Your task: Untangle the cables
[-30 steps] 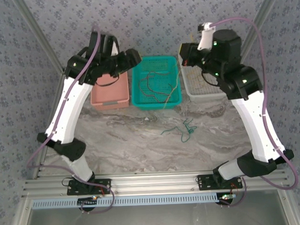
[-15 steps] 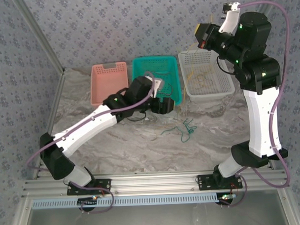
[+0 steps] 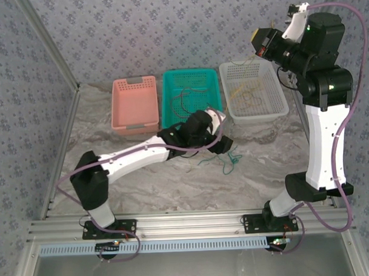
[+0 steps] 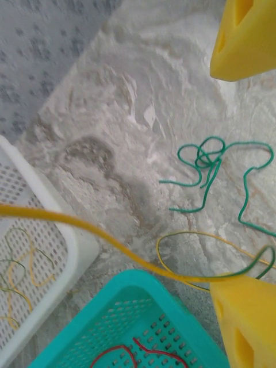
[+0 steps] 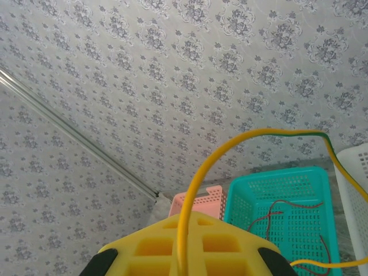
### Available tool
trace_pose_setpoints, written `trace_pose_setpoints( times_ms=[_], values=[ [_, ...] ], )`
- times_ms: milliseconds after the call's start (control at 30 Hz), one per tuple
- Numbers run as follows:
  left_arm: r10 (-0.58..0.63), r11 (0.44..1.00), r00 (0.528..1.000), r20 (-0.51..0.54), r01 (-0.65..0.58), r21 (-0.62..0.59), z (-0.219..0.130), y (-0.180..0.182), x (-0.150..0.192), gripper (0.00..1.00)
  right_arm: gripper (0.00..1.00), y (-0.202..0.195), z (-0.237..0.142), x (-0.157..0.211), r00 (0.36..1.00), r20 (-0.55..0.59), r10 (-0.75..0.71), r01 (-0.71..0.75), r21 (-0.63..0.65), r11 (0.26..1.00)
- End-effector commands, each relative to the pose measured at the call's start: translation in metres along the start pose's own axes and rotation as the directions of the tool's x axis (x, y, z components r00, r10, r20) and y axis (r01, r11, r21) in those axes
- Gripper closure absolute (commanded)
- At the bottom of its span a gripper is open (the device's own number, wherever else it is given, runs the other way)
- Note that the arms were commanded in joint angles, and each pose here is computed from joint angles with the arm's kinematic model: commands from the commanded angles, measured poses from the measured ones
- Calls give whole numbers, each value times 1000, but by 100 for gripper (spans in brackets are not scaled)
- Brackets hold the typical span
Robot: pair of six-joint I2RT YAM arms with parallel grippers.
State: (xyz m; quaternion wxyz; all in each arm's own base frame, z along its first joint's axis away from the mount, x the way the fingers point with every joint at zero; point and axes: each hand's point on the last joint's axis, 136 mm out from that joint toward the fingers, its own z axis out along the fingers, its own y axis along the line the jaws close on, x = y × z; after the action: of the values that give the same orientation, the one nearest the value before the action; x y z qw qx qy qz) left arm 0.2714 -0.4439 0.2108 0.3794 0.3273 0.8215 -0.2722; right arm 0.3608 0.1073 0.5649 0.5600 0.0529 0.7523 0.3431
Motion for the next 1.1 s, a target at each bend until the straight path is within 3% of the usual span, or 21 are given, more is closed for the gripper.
trace_pose_setpoints(
  times_ms=[0, 33, 67, 133, 167, 200, 333, 533, 700, 900, 1067],
  values=[
    [44, 986, 998, 51, -35, -163, 16, 28, -16, 15, 100, 12, -13, -4, 1000, 6, 21, -21, -47, 999],
    [38, 980, 998, 50, -28, -197, 20, 34, -17, 18, 100, 12, -14, -2, 1000, 2, 21, -21, -46, 999],
    [28, 973, 999, 44, -17, -232, 24, 42, -18, 29, 100, 10, -14, -2, 1000, 1, 21, -21, -41, 999],
    [-6, 960, 999, 43, 18, -281, 23, 54, -25, 77, 100, 6, -15, 0, 1000, -4, 25, -25, -28, 999],
    [-18, 957, 998, 61, 35, -288, 19, 57, -31, 91, 100, 2, -15, 0, 1000, -4, 27, -27, -20, 999],
    [-23, 953, 996, 91, 50, -299, 11, 57, -40, 99, 100, -2, -15, -1, 1000, 0, 29, -29, -7, 1000],
    [-22, 964, 982, 188, 70, -255, -27, 45, -80, 100, 100, -15, -13, -7, 999, 24, 40, -41, 18, 999],
    [-32, 998, 967, 252, 46, -50, -72, 8, -152, 100, 100, -32, 2, -21, 996, 79, 42, -46, 46, 998],
    [-103, 994, 923, 370, 78, 81, -96, -7, -223, 100, 100, -40, 12, -43, 989, 146, 25, -31, 38, 999],
    [-216, 968, 835, 506, 115, 225, -85, -2, -291, 100, 100, -63, 25, -66, 978, 202, 42, -54, 51, 997],
    [-406, 907, 723, 559, 240, 347, -34, 38, -306, 100, 100, -96, 41, -85, 966, 257, 26, -50, 89, 995]
  ],
)
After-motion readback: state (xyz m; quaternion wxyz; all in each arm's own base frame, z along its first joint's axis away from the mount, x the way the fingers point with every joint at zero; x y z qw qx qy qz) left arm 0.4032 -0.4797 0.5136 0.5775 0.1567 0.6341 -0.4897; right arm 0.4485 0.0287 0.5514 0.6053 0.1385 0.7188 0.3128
